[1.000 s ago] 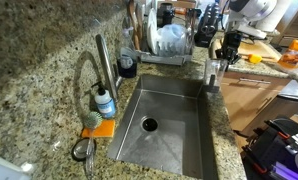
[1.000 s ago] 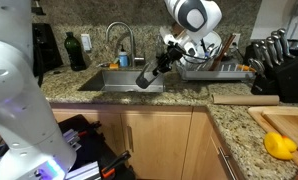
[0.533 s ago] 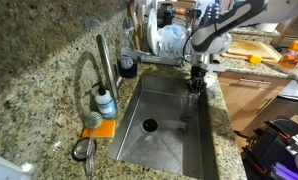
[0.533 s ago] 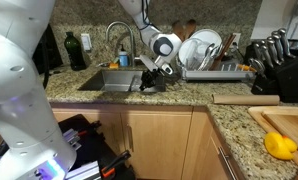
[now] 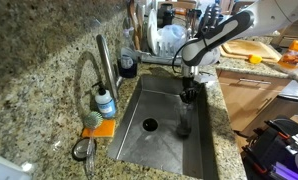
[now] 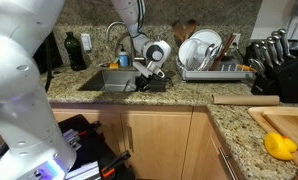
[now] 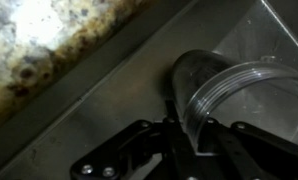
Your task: Remove the paper towel roll from the clear bottle on the right and place it on the counter, place the bottle in the sink
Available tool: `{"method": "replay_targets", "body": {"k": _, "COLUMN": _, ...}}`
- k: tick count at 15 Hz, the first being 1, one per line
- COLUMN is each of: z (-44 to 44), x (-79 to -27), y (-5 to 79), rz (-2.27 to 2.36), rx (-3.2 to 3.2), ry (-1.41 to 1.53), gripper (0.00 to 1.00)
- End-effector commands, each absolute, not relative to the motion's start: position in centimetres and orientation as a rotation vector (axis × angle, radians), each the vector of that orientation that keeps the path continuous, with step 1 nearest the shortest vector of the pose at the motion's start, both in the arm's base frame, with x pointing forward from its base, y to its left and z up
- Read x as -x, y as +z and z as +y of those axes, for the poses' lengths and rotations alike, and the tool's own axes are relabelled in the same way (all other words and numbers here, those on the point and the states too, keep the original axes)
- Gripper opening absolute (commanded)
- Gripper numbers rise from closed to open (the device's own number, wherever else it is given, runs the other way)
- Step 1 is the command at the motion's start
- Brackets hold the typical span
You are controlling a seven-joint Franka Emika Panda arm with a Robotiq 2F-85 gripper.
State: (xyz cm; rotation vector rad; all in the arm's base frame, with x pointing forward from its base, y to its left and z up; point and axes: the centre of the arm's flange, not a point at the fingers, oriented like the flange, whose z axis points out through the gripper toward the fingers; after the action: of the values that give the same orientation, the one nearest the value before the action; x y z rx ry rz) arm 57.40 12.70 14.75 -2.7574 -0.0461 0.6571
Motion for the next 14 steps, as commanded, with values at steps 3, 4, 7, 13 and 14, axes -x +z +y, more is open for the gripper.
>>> {"method": "replay_targets", "body": {"k": 3, "z": 15.3, "x": -56.8, "y": 12.5, "rz": -0.357, "rx": 2.805, "ry": 0.731, "gripper": 0.04}}
{"method": "replay_targets", "body": {"k": 4, "z": 16.1, "x": -56.6, "y": 11.9, "rz": -0.423, "rx": 2.808, "ry": 0.763, "gripper": 0.04}}
{"method": "replay_targets", "body": {"k": 7, "z": 19.7, "x": -55.8, "y": 10.5, "rz": -0.637, "rx": 2.798, "ry": 0.835, "gripper": 0.04}}
{"method": "replay_targets", "body": {"k": 13, "z": 26.2, "x": -56.1, "y": 11.1, "rz": -1.04, "rx": 2.831, "ry": 0.884, "gripper": 0.04}}
{"method": "replay_targets", "body": {"k": 14, "z": 26.9, "x": -56.0, "y": 11.5, "rz": -1.107, "rx": 2.84, "ry": 0.881, "gripper": 0.04}}
